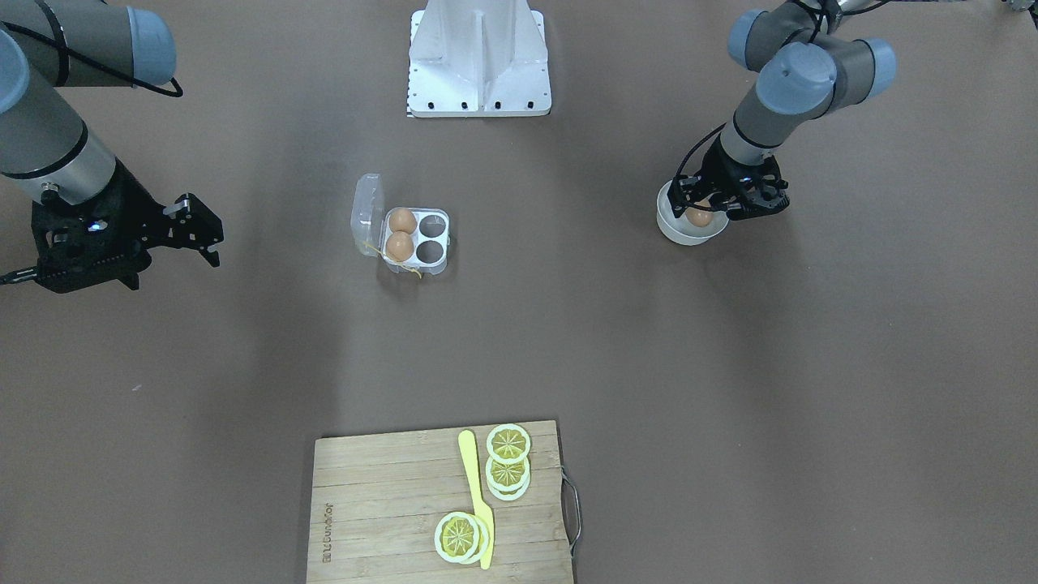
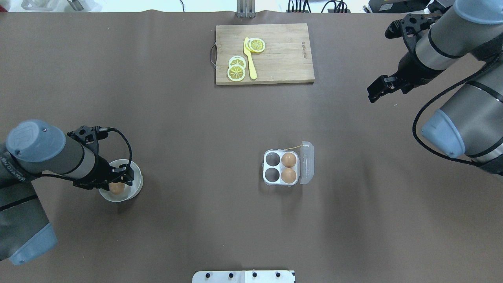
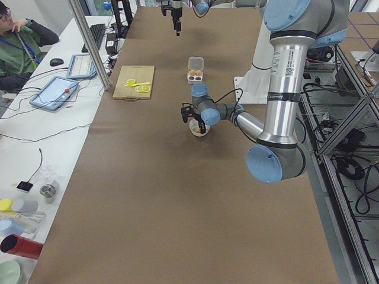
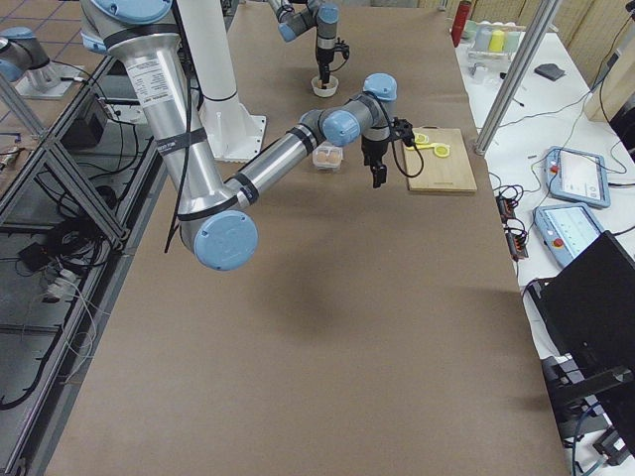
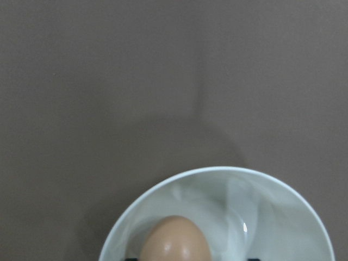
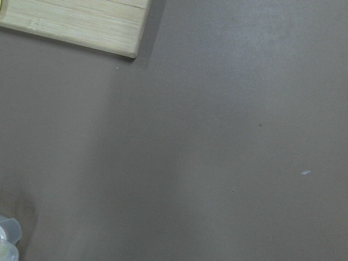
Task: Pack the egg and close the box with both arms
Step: 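Close the left gripper around the brown egg in the bowl, then lift the egg out of the bowl with the left gripper toward the egg box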
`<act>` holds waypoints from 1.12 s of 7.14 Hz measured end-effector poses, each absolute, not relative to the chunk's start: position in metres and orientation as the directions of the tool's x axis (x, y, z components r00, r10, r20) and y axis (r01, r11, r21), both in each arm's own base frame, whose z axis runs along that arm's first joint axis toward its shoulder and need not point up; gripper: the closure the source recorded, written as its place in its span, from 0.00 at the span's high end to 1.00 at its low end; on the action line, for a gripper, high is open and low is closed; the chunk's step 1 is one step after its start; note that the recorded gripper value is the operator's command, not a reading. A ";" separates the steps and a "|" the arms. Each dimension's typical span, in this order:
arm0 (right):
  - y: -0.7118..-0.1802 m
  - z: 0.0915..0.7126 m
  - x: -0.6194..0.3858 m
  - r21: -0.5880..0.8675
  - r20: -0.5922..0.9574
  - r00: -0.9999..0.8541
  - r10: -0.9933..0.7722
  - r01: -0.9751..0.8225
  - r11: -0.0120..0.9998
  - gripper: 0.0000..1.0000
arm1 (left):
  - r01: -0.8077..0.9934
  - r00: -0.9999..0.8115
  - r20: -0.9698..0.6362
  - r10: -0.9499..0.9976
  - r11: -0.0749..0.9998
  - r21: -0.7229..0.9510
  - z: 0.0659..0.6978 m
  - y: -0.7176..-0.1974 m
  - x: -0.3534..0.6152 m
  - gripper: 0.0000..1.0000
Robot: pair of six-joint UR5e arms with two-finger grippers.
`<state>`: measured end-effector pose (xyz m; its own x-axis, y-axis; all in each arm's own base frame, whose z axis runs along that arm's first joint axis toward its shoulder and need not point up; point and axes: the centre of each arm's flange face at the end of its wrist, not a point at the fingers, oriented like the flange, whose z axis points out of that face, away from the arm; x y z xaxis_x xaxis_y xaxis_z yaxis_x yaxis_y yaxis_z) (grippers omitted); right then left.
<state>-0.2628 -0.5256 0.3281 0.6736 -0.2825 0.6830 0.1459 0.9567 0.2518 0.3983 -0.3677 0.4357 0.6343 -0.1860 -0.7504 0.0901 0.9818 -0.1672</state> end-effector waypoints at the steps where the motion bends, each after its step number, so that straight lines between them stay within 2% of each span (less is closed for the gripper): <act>1: -0.525 0.328 -0.263 0.252 0.683 0.673 -0.283 0.146 0.957 1.00 | 0.081 0.636 -0.753 -0.169 0.985 -0.153 0.436 -0.369 0.398 0.45; 4: -0.526 0.328 -0.263 0.252 0.683 0.673 -0.283 0.146 0.957 1.00 | 0.078 0.633 -0.759 -0.152 0.988 -0.133 0.433 -0.373 0.394 0.03; 6: -0.526 0.327 -0.263 0.253 0.683 0.673 -0.284 0.147 0.956 1.00 | 0.098 0.612 -0.777 -0.145 0.989 -0.107 0.419 -0.382 0.380 0.00; 8: -0.525 0.326 -0.263 0.255 0.684 0.671 -0.286 0.147 0.956 1.00 | 0.074 0.574 -0.819 -0.011 0.996 0.039 0.384 -0.395 0.356 0.00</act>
<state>-0.2634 -0.5253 0.3264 0.6712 -0.2859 0.6840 0.1474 0.9557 0.2547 0.3561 -0.3950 0.3837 0.5742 -0.0111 -0.8186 0.0745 0.9965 0.0387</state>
